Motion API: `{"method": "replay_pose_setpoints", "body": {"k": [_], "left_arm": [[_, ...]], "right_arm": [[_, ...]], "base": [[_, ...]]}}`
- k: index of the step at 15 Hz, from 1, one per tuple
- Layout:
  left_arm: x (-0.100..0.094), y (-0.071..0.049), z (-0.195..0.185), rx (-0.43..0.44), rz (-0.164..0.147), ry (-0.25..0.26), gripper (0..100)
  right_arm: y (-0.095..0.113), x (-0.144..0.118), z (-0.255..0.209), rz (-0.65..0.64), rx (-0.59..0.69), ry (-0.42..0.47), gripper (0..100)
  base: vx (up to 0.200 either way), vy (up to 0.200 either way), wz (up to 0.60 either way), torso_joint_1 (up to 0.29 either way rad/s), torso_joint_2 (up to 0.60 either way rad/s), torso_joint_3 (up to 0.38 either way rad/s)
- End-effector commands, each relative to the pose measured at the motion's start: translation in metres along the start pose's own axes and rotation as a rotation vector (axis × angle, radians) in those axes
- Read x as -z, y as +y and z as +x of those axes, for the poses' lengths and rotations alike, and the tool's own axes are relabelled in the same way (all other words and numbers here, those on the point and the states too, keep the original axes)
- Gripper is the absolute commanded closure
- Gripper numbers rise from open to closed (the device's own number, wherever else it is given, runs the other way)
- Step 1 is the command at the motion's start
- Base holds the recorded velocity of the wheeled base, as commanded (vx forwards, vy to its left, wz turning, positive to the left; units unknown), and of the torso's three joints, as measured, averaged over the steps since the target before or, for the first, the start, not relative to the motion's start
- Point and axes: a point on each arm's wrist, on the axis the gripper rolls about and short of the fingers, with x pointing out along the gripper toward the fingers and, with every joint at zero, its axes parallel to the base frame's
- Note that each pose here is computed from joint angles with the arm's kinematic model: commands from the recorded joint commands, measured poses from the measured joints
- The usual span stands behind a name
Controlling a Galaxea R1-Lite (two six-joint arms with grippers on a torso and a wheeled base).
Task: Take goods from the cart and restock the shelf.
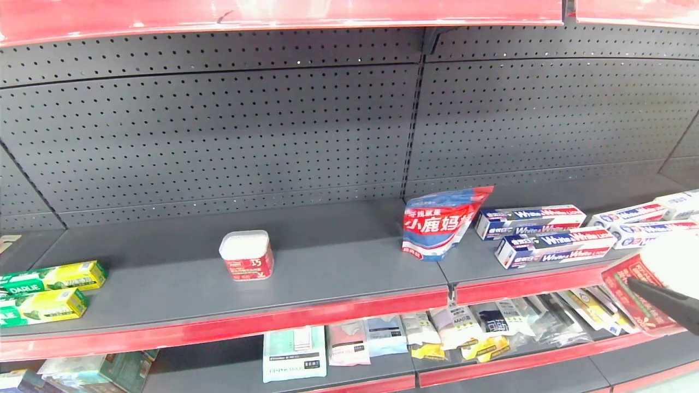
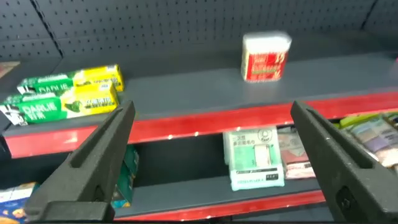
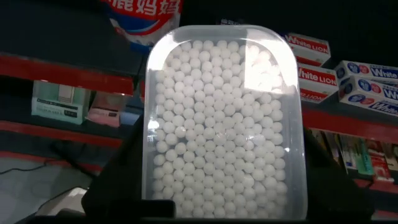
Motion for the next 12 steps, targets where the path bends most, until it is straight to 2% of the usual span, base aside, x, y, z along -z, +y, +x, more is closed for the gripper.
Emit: {"method": "replay_pose_setpoints", "body": {"k": [1, 2, 3, 4, 5, 8, 10, 11, 12], "left_arm": [[-0.121, 0.005, 0.044, -0.028, -0.165, 0.048, 0], [-0.133, 0.006, 0.056, -0.054, -0.183, 0.067, 0], [-0.13, 0.006, 0.081, -0.119, -0.17, 0.171, 0], [-0.121, 0.007, 0.097, -0.172, -0.122, 0.255, 0], [-0.113, 0.007, 0.112, -0.193, -0.099, 0.327, 0], [-0.1, 0.004, 0.163, -0.131, -0.104, 0.403, 0], [-0.087, 0.001, 0.206, -0.138, -0.087, 0.463, 0], [-0.082, -0.005, 0.223, -0.12, -0.089, 0.502, 0], [-0.078, -0.007, 0.233, -0.122, -0.106, 0.526, 0]], "right_arm": [[-0.001, -0.005, -0.003, -0.005, 0.006, -0.026, 100], [-0.001, -0.005, -0.002, -0.004, 0.007, -0.024, 100], [-0.001, -0.006, -0.002, -0.006, 0.005, -0.023, 100], [-0.001, -0.006, -0.002, -0.006, 0.007, -0.024, 100], [-0.001, -0.006, -0.002, -0.006, 0.005, -0.023, 100], [-0.002, -0.005, 0.001, -0.002, 0.005, -0.012, 100], [-0.001, -0.002, 0.003, 0.001, 0.002, 0.006, 100], [-0.001, 0.0, 0.003, 0.001, 0.0, 0.01, 100], [-0.001, 0.0, 0.003, 0.001, -0.001, 0.013, 100]], "base": [[0.0, 0.0, 0.0, 0.0, 0.0, 0.0], [0.0, 0.0, 0.0, 0.0, 0.0, 0.0], [0.0, 0.0, 0.0, 0.0, 0.0, 0.0], [0.0, 0.0, 0.0, 0.0, 0.0, 0.0], [0.0, 0.0, 0.0, 0.0, 0.0, 0.0], [0.0, 0.0, 0.0, 0.0, 0.0, 0.0], [0.0, 0.0, 0.0, 0.0, 0.0, 0.0], [0.0, 0.0, 0.0, 0.0, 0.0, 0.0], [0.0, 0.0, 0.0, 0.0, 0.0, 0.0]]}}
